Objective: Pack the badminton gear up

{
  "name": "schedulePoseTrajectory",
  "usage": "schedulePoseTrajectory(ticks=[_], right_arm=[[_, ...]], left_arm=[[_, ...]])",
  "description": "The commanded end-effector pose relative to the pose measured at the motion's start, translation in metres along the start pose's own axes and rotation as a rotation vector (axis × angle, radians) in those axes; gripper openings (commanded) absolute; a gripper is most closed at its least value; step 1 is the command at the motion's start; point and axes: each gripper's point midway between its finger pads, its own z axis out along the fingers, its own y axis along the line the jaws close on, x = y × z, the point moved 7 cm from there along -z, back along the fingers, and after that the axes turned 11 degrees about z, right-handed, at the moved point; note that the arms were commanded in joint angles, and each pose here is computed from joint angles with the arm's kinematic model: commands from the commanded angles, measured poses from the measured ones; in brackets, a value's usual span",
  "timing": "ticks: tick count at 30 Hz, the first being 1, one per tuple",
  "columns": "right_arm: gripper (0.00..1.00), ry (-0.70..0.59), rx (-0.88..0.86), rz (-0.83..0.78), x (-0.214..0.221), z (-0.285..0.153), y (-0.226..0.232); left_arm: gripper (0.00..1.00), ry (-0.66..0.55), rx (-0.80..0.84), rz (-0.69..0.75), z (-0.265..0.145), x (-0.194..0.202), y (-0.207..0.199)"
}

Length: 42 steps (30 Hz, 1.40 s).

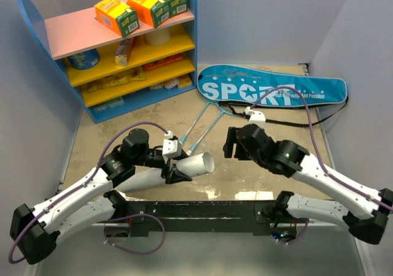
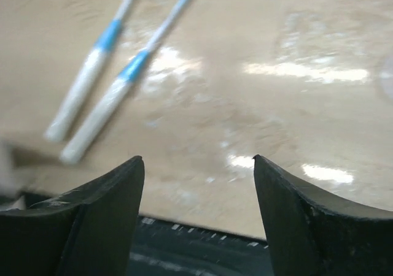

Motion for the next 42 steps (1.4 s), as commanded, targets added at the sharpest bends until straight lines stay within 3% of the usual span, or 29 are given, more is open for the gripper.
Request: schedulePoseTrajectory(ticks=[1,14,19,33,42], right_arm=[[0.72,-0.075,0.247,0.041,-0.034,0.036,-0.055],[0.59,-0.007,0.428,0.23,-0.055,0.107,-0.135],[0.58,0.013,0.512,0.275,-0.057,0.12,-0.164],[0.53,0.07,0.586,0.274,-0.044,0.144,-0.183],[0.41,0.12,0.596,0.302,-0.034,0.163,-0.188]], left_arm=[[0.0,-0.068,-0.029,0.069,-0.001,-0.024,0.006],[0.0,-0.069,-0.058,0.072,-0.005,-0.027,0.006],[0.0,-0.072,-0.071,0.075,-0.006,-0.029,0.006],[0.0,-0.067,-0.111,0.078,-0.009,-0.03,0.008],[0.0,-0.067,-0.111,0.076,-0.009,-0.03,0.008]])
